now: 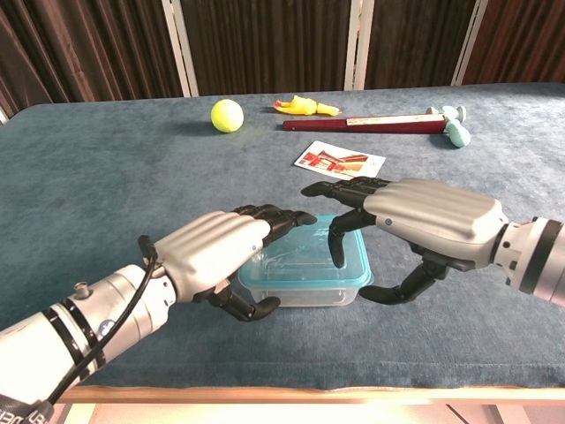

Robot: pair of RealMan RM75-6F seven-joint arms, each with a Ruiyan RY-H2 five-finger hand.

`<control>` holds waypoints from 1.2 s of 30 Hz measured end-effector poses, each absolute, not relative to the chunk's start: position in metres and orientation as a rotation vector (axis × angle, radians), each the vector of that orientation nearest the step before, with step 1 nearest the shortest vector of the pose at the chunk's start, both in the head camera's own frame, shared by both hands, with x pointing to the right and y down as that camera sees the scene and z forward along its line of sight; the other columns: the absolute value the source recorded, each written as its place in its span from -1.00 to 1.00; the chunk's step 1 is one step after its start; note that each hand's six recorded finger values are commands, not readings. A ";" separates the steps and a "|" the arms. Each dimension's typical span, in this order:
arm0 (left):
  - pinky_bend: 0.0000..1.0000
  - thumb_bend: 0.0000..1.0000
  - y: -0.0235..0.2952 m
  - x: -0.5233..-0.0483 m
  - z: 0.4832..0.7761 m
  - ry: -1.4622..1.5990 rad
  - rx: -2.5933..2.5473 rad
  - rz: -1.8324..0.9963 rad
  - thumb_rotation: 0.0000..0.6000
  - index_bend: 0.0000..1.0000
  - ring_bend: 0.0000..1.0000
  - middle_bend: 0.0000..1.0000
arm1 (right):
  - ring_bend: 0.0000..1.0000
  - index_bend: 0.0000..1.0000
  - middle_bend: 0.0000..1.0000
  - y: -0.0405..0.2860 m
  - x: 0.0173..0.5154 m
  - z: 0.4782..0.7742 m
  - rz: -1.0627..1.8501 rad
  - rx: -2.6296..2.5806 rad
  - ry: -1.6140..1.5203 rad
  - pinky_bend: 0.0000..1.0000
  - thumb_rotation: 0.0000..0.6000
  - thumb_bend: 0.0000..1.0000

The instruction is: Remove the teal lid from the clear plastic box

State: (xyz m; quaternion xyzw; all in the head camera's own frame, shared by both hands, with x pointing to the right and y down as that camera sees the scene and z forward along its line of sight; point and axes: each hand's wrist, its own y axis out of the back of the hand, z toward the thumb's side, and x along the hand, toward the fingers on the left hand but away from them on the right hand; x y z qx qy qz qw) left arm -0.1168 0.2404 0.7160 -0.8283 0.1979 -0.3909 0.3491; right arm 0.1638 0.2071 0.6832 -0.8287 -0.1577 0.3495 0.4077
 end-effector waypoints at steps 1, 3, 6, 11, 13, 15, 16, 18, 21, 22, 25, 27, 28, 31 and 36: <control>-0.67 -0.12 0.240 -0.117 0.716 0.512 -2.147 -1.014 1.00 -1.00 -0.90 -0.81 | -1.00 0.17 -0.95 0.207 0.164 0.683 0.882 -2.088 -0.397 -1.00 1.00 -0.16; -0.67 -0.12 0.240 -0.117 0.716 0.511 -2.148 -1.016 1.00 -1.00 -0.90 -0.81 | -1.00 0.17 -0.95 0.207 0.164 0.684 0.884 -2.090 -0.396 -1.00 1.00 -0.16; -0.67 -0.12 0.241 -0.117 0.716 0.507 -2.148 -1.014 1.00 -1.00 -0.90 -0.81 | -1.00 0.17 -0.95 0.207 0.164 0.685 0.886 -2.091 -0.397 -1.00 1.00 -0.16; -0.67 -0.12 0.242 -0.117 0.716 0.501 -2.148 -1.009 1.00 -1.00 -0.89 -0.81 | -1.00 0.17 -0.95 0.206 0.163 0.684 0.884 -2.101 -0.408 -1.00 1.00 -0.16; -0.67 -0.12 0.242 -0.117 0.716 0.501 -2.147 -1.010 1.00 -1.00 -0.90 -0.81 | -1.00 0.17 -0.95 0.205 0.163 0.683 0.883 -2.104 -0.414 -1.00 1.00 -0.16; -0.67 -0.12 0.242 -0.117 0.716 0.501 -2.147 -1.010 1.00 -1.00 -0.90 -0.81 | -1.00 0.17 -0.95 0.204 0.163 0.682 0.882 -2.107 -0.418 -1.00 1.00 -0.16; -0.67 -0.12 0.242 -0.117 0.716 0.500 -2.146 -1.009 1.00 -1.00 -0.90 -0.81 | -1.00 0.17 -0.95 0.204 0.163 0.682 0.881 -2.108 -0.419 -1.00 1.00 -0.16; -0.67 -0.12 0.242 -0.117 0.716 0.500 -2.146 -1.008 1.00 -1.00 -0.90 -0.81 | -1.00 0.17 -0.95 0.204 0.163 0.681 0.880 -2.107 -0.419 -1.00 1.00 -0.16; -0.67 -0.12 0.242 -0.117 0.716 0.498 -2.144 -1.007 1.00 -1.00 -0.90 -0.81 | -1.00 0.17 -0.95 0.204 0.162 0.681 0.880 -2.109 -0.418 -1.00 1.00 -0.16; -0.67 -0.12 0.242 -0.116 0.716 0.497 -2.143 -1.006 1.00 -1.00 -0.90 -0.81 | -1.00 0.17 -0.95 0.205 0.162 0.681 0.880 -2.109 -0.418 -1.00 1.00 -0.16; -0.67 -0.12 0.242 -0.117 0.717 0.496 -2.139 -1.007 1.00 -1.00 -0.89 -0.81 | -1.00 0.17 -0.95 0.204 0.162 0.681 0.878 -2.111 -0.420 -1.00 1.00 -0.16; -0.67 -0.12 0.243 -0.118 0.717 0.494 -2.136 -1.006 1.00 -1.00 -0.90 -0.81 | -1.00 0.17 -0.95 0.204 0.162 0.680 0.878 -2.110 -0.422 -1.00 1.00 -0.16; -0.67 -0.12 0.243 -0.117 0.718 0.491 -2.135 -1.004 1.00 -1.00 -0.90 -0.81 | -1.00 0.17 -0.95 0.203 0.162 0.680 0.878 -2.110 -0.424 -1.00 1.00 -0.16; -0.67 -0.12 0.244 -0.117 0.718 0.485 -2.127 -0.999 1.00 -1.00 -0.89 -0.81 | -1.00 0.17 -0.95 0.202 0.162 0.680 0.880 -2.112 -0.428 -1.00 1.00 -0.16; -0.67 -0.12 0.245 -0.117 0.719 0.481 -2.111 -0.988 1.00 -1.00 -0.90 -0.81 | -1.00 0.17 -0.95 0.201 0.163 0.679 0.881 -2.114 -0.435 -1.00 1.00 -0.16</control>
